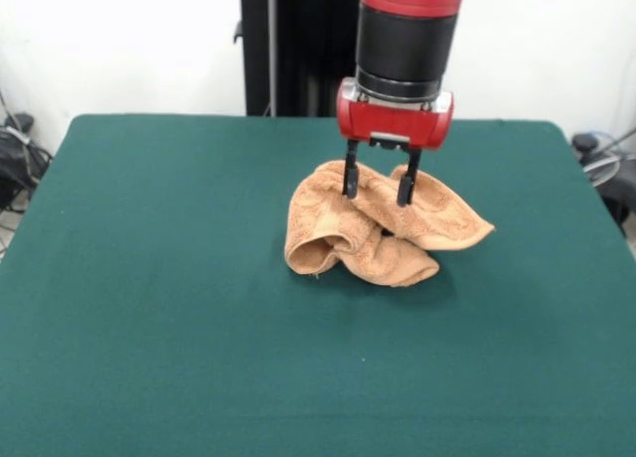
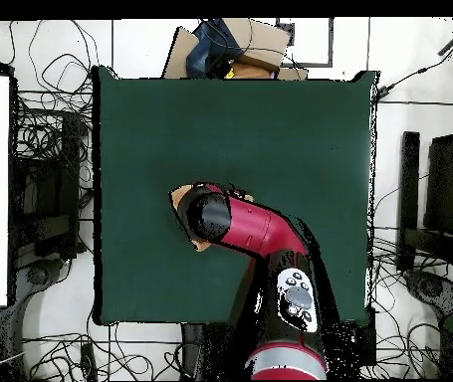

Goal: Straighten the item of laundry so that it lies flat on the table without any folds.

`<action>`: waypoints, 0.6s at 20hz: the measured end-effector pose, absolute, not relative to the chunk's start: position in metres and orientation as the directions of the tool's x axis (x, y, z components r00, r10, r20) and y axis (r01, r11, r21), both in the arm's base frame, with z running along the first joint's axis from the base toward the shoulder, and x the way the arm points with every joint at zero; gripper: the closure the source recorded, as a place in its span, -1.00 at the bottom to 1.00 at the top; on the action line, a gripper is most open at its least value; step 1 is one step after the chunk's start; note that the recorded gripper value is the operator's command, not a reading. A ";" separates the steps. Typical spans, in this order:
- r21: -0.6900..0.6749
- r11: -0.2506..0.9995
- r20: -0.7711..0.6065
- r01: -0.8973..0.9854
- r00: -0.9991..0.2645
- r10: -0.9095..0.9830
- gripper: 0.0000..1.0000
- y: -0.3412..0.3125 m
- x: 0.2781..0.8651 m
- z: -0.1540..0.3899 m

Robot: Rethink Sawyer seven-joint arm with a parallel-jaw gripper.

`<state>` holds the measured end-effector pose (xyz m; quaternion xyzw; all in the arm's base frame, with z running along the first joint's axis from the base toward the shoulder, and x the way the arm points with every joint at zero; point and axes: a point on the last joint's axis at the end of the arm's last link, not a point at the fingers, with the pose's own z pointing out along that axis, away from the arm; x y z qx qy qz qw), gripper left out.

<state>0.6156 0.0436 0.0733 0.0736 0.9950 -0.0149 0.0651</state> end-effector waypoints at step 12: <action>-0.019 0.991 -0.163 0.135 -0.978 0.130 -1.00 0.051 0.622 0.090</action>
